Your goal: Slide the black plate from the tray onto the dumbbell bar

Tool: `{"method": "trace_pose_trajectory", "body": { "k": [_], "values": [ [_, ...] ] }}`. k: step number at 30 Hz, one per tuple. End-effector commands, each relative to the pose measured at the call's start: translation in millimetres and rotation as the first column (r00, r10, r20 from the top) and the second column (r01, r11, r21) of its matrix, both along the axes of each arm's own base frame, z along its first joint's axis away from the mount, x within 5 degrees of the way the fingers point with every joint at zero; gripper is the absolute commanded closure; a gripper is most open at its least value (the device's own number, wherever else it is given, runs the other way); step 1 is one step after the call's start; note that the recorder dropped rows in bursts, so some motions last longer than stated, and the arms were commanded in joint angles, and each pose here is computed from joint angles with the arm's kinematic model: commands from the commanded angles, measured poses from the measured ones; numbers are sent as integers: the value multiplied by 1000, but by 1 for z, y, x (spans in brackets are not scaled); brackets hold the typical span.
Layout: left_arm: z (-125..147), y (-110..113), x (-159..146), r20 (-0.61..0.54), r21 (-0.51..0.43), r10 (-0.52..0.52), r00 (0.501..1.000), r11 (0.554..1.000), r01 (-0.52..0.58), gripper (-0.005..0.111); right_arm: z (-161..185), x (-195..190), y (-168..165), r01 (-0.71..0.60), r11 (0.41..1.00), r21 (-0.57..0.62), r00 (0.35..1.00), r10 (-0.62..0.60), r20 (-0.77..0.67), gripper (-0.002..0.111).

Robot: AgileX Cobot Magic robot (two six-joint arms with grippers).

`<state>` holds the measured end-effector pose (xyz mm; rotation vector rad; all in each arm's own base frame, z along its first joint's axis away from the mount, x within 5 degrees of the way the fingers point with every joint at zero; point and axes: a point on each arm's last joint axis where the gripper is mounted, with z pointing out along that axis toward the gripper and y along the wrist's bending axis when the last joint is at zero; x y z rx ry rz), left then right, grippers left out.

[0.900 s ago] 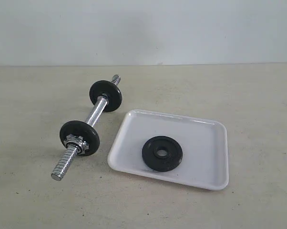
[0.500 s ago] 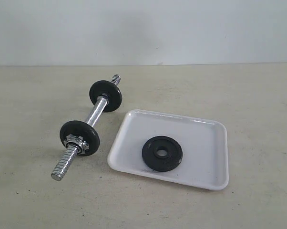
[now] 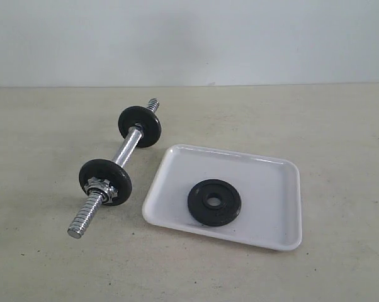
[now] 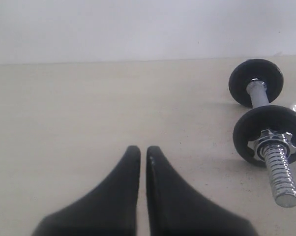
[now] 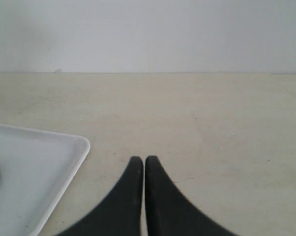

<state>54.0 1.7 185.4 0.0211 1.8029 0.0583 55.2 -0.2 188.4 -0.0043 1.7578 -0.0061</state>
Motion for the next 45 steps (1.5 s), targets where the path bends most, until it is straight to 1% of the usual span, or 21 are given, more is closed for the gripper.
{"method": "trace_pose_trajectory", "body": {
  "k": [1,3,4,5,6,8,9,14,16,19,20,22,23,24,25,27,28,32,34,38,45],
  "values": [
    [9,0,2,108,48,-12,994,999,7,102,9,1,0,-1,1000,-9,995,2,97,109],
    [40,-1,0,440,90,-31,897,996,-10,102,29,0,0,-2,1000,-3,948,3,317,109],
    [64,-2,-9,674,92,-41,737,995,-29,102,49,-5,0,-3,1000,-4,855,5,519,109],
    [78,-2,-18,793,70,-42,608,997,-22,102,59,-9,0,-4,1000,-4,784,6,621,109],
    [90,-4,-30,893,55,-51,447,998,4,102,75,-20,1,-9,1000,0,635,6,773,109],
    [102,-5,-49,975,62,-60,216,998,0,102,87,-32,1,-55,998,34,478,-4,878,109],
    [105,-5,-56,989,64,-63,137,998,-2,102,90,-35,1,-129,988,86,441,-21,897,109],
    [105,-6,-57,991,71,-70,117,998,-3,102,90,-36,1,-298,931,210,445,-60,894,109],
    [106,-6,-59,993,70,-70,100,998,-3,102,92,-38,0,-310,927,211,415,-68,907,109],
    [108,-7,-65,996,78,-79,31,997,24,102,96,-44,-1,-381,895,232,345,-95,934,109],
    [107,-9,-63,995,79,-83,45,993,83,102,96,-45,0,-396,891,223,340,-83,937,109],
    [101,-16,-49,968,88,-135,211,972,217,102,93,-40,5,-369,911,186,395,-27,918,109],
    [104,-21,-38,907,85,-184,378,961,263,102,94,-31,8,-324,927,186,531,15,848,109],
    [108,-23,-34,858,85,-212,468,957,277,102,99,-28,9,-302,935,186,599,34,800,109],
    [115,-24,-27,750,77,-231,620,961,265,102,105,-22,7,-208,953,221,769,19,639,109],
    [133,-26,-18,642,70,-262,720,956,285,102,116,-15,1,-109,954,281,872,-43,487,109],
    [142,-30,-10,582,83,-305,754,944,318,102,123,-7,1,-89,956,280,893,-47,448,109],
    [147,-38,38,319,18,-408,855,905,425,102,128,28,-1,-21,958,287,959,-62,277,109],
    [147,-42,64,222,-68,-452,864,876,477,102,126,45,-1,4,963,270,978,-60,200,109],
    [155,-53,102,140,-132,-575,806,796,591,102,127,77,0,12,976,218,992,-39,119,109],
    [163,-59,146,114,-228,-642,758,726,649,102,135,132,19,-84,965,250,996,71,60,109]
  ]
}}
